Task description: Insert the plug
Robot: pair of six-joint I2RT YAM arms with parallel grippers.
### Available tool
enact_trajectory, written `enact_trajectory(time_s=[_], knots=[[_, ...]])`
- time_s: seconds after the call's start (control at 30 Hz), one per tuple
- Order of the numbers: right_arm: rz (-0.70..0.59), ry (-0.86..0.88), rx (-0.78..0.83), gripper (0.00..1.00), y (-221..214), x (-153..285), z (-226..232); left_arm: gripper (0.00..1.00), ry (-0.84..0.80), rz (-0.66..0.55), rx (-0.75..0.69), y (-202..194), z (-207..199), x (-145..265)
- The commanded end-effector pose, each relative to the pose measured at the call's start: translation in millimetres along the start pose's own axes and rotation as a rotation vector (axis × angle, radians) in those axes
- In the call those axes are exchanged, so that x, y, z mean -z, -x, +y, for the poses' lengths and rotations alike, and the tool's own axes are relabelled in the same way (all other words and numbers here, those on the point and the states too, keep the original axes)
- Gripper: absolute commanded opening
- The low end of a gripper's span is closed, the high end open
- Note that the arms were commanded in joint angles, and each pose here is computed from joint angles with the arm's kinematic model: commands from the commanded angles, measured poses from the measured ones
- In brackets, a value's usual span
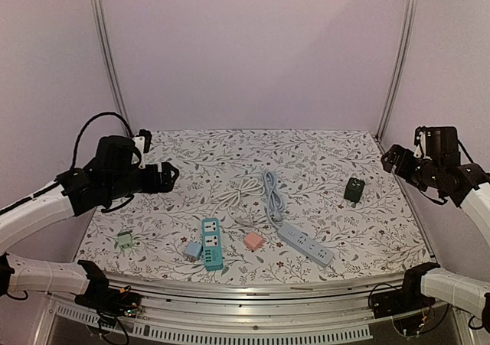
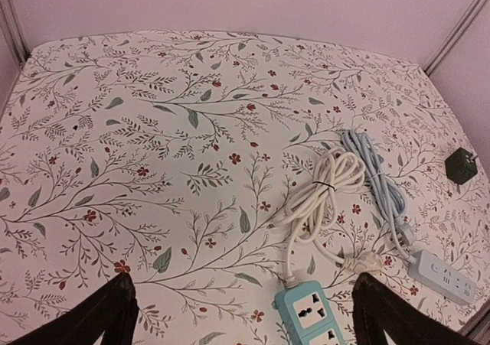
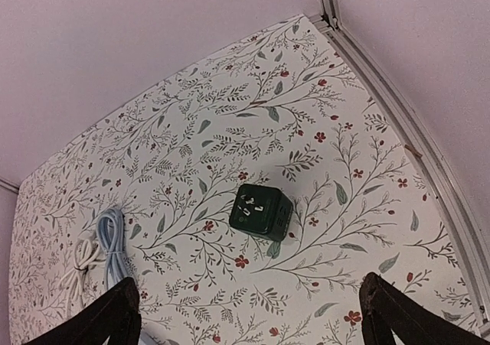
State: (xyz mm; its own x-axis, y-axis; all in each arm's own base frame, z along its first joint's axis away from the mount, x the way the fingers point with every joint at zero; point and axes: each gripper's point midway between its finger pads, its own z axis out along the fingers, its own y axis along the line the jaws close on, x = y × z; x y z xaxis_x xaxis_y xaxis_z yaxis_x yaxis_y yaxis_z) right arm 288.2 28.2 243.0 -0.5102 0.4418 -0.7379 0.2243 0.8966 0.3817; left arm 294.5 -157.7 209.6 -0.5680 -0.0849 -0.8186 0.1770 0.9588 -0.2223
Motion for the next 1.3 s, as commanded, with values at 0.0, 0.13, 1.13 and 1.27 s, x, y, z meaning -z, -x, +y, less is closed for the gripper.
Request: enact_trajectory(time_s=[0.0,0.13,1.13,1.27], knots=[[0.078,-0.089,0.02,0.99,-13.3,-12.4,-10.2,0.98,-0.066,0.017,-0.064,-14.5,-20.1,1.3],[0.14,-0.123,0.068,0.99,-25.2,-31.1,-6.9,0.98,-0.129,0.017,-0.097,-20.4,-38.0,1.2],[0.38,-0.306,0.064,0.99,-86.3,-176.2,5.9,0.99,-0.223,0.027,-0.18,-51.5,-66.6,3.3],[0.393,-0.32,0.063,0.99,-93.0,-187.2,3.3,0.99,-0.224,0.023,-0.174,-51.8,-65.7,4.8]])
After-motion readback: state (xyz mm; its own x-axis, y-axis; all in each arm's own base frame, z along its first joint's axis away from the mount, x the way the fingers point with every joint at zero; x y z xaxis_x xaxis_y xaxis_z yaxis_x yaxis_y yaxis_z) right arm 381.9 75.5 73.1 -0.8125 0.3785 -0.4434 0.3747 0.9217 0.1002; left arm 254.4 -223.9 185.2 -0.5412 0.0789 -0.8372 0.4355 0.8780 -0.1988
